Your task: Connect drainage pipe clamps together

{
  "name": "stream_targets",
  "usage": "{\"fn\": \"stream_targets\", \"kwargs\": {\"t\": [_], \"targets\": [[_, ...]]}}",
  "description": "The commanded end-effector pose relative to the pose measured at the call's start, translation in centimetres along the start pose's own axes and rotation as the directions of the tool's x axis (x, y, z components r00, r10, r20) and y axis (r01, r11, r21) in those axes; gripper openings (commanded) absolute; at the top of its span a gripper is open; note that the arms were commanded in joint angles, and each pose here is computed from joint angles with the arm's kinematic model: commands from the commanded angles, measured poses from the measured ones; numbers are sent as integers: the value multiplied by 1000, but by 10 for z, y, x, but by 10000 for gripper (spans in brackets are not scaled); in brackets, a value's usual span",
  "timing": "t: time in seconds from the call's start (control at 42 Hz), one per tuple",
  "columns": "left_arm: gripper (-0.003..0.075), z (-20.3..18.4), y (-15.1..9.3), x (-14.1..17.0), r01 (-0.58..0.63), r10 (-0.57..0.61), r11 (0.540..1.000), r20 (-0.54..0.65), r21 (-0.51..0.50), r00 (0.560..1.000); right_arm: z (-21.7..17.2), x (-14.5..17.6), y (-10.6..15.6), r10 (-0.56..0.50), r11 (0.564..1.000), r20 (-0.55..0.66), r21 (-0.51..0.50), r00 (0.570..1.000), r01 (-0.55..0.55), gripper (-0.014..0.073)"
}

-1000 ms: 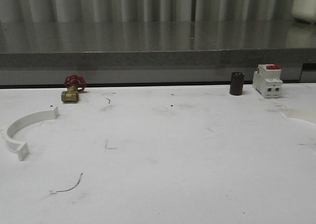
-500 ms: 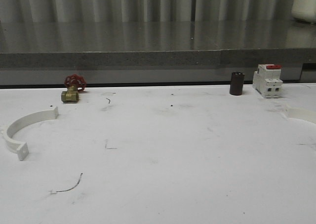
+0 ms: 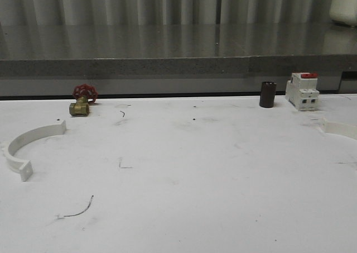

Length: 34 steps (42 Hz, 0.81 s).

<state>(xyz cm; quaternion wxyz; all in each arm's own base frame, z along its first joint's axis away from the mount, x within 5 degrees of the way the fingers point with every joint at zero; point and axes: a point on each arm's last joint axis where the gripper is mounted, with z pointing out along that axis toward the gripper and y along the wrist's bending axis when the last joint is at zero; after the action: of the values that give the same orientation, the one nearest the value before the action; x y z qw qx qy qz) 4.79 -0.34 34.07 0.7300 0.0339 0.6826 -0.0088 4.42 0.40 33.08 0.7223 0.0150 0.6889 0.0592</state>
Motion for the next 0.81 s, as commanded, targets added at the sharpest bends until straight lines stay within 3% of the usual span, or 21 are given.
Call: {"fn": "stream_targets", "kwargs": {"t": [0.0, 0.262, 0.548, 0.595, 0.643, 0.69, 0.786], "targets": [[-20, 13, 1, -23, 1, -1, 1000, -18, -4, 1000, 12, -29, 2, -19, 1000, 8, 7, 1000, 19, -120], [-20, 69, 1, 5, 6, -3, 1000, -331, 9, 944, 64, -6, -1, -6, 999, -322, 28, 947, 16, -120], [-20, 103, 0, 30, 20, -11, 1000, -479, 13, 878, 93, 15, -5, -13, 999, -477, 40, 879, 37, -105], [-3, 106, 0, 32, 28, -19, 1000, -491, 12, 871, 96, 18, -6, -18, 998, -497, 41, 868, 44, -28], [66, 107, 0, 33, 28, -19, 1000, -493, 12, 870, 99, 21, -6, -16, 998, -514, 42, 858, 44, 101], [209, 107, 0, 32, 28, -19, 1000, -487, 11, 873, 102, 24, -6, -15, 998, -527, 43, 849, 44, 286], [421, 108, 0, 31, 30, -21, 999, -483, 11, 875, 103, 25, -7, -15, 998, -533, 43, 846, 44, 454]]}}
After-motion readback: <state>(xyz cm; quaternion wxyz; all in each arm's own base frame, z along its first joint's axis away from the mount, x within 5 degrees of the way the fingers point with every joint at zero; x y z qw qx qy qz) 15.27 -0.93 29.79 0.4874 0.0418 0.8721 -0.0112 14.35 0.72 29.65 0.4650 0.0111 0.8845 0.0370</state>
